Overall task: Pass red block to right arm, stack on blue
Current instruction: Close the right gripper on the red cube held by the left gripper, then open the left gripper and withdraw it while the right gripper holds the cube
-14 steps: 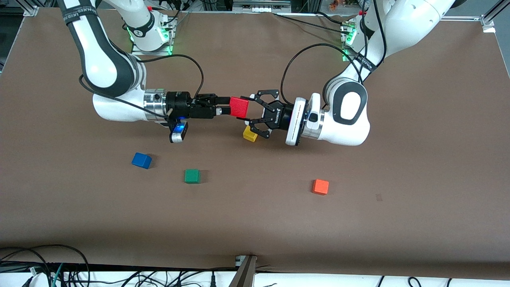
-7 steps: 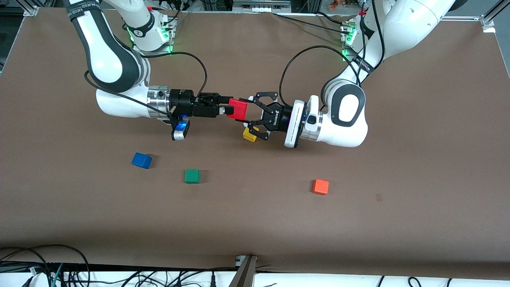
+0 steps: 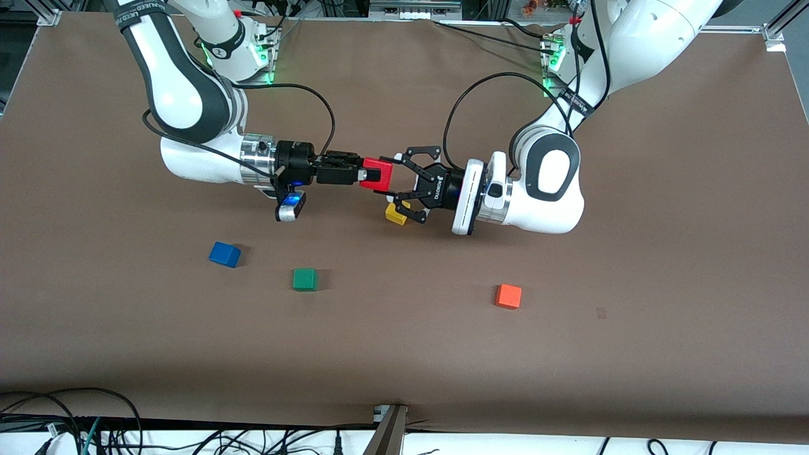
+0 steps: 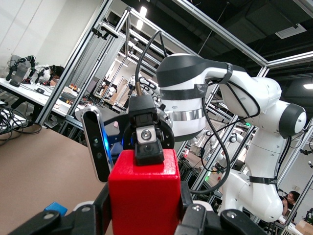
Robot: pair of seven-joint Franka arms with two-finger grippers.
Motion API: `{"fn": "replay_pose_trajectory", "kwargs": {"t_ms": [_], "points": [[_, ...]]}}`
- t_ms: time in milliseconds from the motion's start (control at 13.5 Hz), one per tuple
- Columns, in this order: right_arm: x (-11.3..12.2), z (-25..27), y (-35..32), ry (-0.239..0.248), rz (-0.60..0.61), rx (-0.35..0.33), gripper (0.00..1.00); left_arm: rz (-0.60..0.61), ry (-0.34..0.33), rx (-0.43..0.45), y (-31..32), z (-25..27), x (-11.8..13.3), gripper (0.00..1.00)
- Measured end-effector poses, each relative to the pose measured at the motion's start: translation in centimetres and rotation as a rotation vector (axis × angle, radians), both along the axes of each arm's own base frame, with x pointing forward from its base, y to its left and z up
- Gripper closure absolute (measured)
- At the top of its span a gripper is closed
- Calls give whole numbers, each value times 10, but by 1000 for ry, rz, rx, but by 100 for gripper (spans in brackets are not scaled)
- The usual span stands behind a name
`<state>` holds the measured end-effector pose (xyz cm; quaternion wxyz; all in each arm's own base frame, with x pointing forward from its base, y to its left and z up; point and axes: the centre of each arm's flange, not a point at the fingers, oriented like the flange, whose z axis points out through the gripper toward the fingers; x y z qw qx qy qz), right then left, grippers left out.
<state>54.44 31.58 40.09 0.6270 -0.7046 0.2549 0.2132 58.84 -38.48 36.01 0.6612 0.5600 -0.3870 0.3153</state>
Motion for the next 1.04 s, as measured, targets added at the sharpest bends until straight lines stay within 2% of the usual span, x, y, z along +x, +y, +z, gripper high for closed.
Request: {"fn": "replay_pose_trajectory", "kwargs": {"t_ms": [74, 519, 593, 889, 1037], "points": [[0, 0, 0, -14, 1, 0, 43, 0, 8, 0, 0, 0, 0, 44], [0, 0, 0, -15, 0, 0, 43, 1, 7, 0, 0, -1, 0, 44], [0, -1, 0, -13, 0, 0, 43, 4, 4, -1, 2, 0, 2, 41], [0, -4, 0, -12, 4, -6, 43, 65, -29, -8, 38, 4, 26, 0], [-2, -6, 0, -28, 30, -39, 43, 92, -62, -11, 67, 5, 41, 0]]}}
